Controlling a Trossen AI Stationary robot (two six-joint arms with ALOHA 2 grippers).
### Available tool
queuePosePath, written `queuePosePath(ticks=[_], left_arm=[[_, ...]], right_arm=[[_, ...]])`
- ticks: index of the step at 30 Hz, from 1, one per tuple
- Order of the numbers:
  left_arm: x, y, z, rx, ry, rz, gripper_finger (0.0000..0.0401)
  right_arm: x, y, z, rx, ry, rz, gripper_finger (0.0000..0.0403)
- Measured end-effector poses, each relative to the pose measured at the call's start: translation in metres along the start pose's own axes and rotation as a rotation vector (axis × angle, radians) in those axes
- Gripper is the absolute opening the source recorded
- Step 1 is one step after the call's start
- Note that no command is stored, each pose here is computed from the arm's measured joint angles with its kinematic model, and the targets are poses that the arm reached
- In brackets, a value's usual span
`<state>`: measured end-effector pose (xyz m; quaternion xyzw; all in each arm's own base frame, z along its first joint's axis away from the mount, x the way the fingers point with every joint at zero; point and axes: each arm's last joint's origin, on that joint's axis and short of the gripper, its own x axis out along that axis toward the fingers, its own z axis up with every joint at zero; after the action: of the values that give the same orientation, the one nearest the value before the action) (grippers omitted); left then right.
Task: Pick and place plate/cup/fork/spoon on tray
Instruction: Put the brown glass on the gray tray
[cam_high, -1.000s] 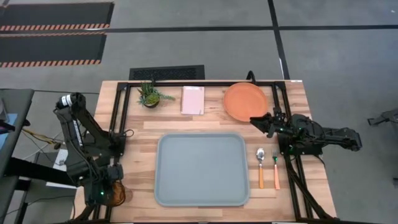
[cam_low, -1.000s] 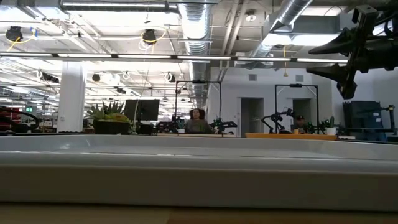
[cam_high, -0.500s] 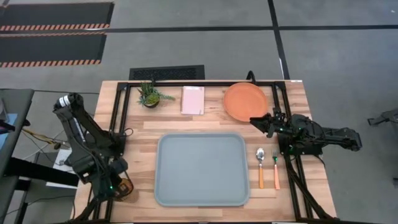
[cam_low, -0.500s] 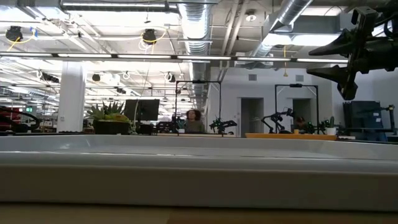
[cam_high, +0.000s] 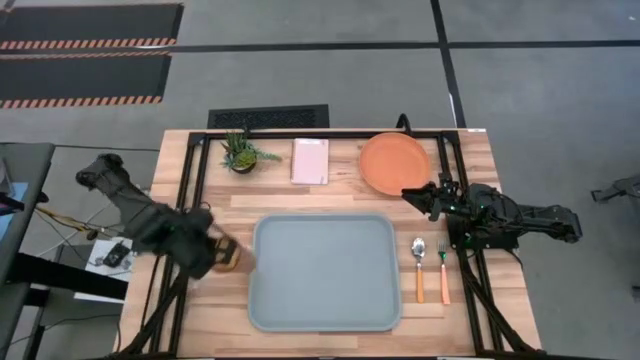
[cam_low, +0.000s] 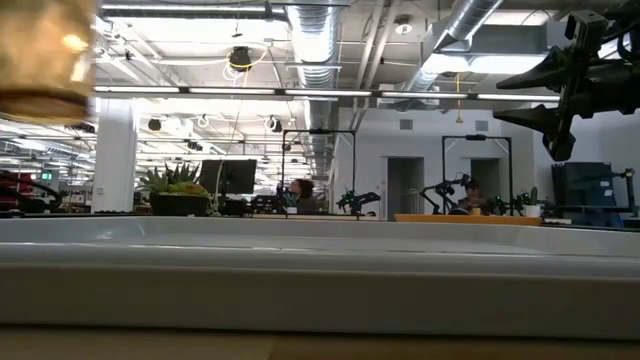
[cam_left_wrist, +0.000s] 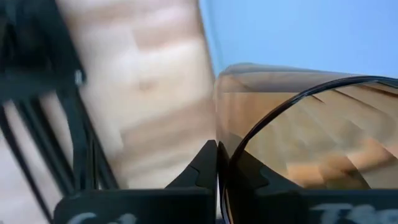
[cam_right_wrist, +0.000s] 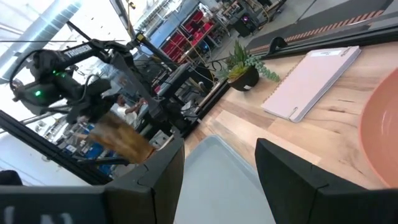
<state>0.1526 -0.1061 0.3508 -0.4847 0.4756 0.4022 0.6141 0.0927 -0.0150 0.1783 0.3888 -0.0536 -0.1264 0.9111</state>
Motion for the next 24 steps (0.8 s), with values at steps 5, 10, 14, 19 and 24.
queuePosePath(ticks=[5,10,14,19,24], left_arm=[[0.017,-0.019,0.039,0.044,-0.093,0.075,0.0],[0.035,-0.039,0.078,0.117,-0.126,0.103,0.0],[0.053,-0.055,0.103,0.208,-0.078,0.117,0.0],[0.08,-0.066,0.125,0.341,0.007,0.198,0.0],[0.098,-0.074,0.132,0.42,0.05,0.226,0.0]], right_arm=[[0.0,0.0,0.0,-0.002,0.0,0.0,0.0221],[0.0,0.0,0.0,-0.003,-0.004,-0.003,0.0221],[0.0,0.0,0.0,-0.003,-0.003,-0.003,0.0221],[0.0,0.0,0.0,-0.003,-0.003,-0.003,0.0221],[0.0,0.0,0.0,-0.004,-0.003,-0.003,0.0221]])
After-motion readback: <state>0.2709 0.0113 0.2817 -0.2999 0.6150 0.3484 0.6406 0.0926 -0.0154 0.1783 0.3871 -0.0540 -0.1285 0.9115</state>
